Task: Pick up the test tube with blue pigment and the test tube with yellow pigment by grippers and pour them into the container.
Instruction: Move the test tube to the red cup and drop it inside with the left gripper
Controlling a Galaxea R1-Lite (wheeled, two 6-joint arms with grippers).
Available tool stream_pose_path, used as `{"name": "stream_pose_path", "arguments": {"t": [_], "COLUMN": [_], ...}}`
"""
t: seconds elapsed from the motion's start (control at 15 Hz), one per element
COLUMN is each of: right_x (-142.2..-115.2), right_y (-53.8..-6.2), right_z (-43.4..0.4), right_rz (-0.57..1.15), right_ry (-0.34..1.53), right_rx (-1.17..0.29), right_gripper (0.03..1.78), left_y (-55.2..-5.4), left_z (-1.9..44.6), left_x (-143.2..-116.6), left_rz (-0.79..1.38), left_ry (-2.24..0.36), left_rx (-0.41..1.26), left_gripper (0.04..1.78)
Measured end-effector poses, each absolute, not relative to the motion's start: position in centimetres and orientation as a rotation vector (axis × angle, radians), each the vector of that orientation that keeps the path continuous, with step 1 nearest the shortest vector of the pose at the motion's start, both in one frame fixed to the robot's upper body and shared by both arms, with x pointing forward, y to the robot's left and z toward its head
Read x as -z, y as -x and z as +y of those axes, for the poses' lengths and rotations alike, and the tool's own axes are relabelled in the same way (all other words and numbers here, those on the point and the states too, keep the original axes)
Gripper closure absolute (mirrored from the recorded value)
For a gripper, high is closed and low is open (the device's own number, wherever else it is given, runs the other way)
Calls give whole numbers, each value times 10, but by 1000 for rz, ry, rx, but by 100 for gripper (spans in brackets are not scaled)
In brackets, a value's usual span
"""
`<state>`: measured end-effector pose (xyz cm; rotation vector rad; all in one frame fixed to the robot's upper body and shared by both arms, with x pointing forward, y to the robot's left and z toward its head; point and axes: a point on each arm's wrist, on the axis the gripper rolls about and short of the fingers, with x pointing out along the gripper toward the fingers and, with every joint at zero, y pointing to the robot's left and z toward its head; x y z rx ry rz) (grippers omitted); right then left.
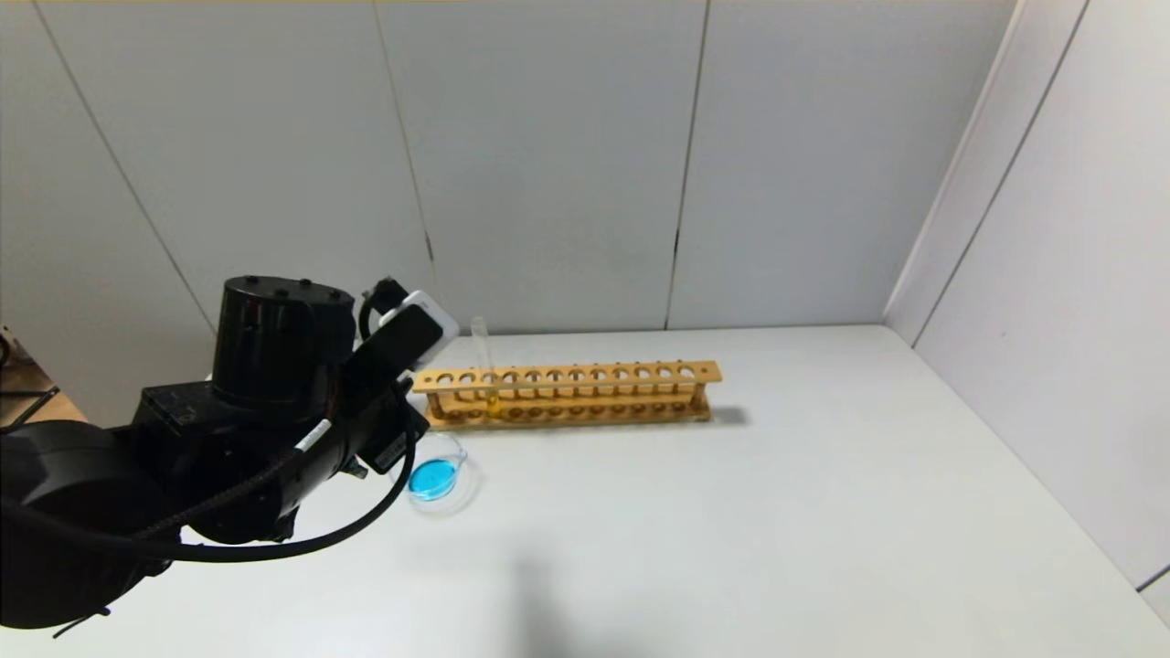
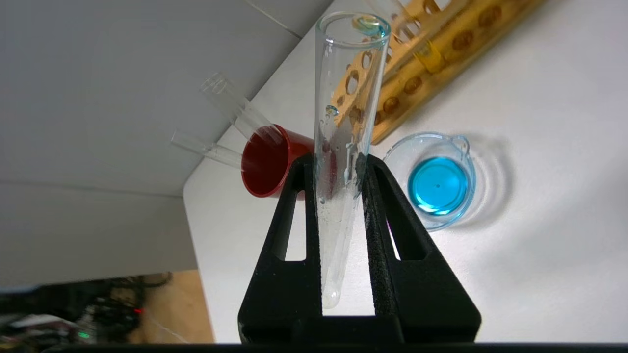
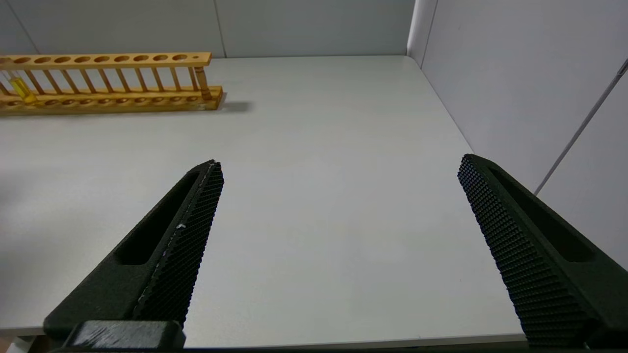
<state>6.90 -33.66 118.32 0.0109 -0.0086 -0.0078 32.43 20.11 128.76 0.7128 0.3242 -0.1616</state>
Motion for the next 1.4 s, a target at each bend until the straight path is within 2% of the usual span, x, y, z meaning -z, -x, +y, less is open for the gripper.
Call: {"name": "stream_pose_path", "arguments": {"t": [0.47, 0.73, 0.87, 1.4], "right_x": [-1183, -1183, -1183, -1183], "right_y": [-69, -69, -69, -69], "right_z": [-337, -337, -337, -337], "right_rz": [-9, -9, -9, -9], "right_ry": [-11, -11, -11, -11], "right_rx": [8, 8, 7, 7], "right_gripper": [6, 6, 6, 6], "left_y": [-339, -360, -372, -427], "left_z": [244, 269, 279, 292], "left_x": [-1321, -1334, -1337, -1324], "left_rz": [266, 230, 218, 209], "left_ry": [-336, -192, -158, -97], "left_rx": [-36, 24, -1, -49], "left_gripper": [150, 150, 150, 150]}}
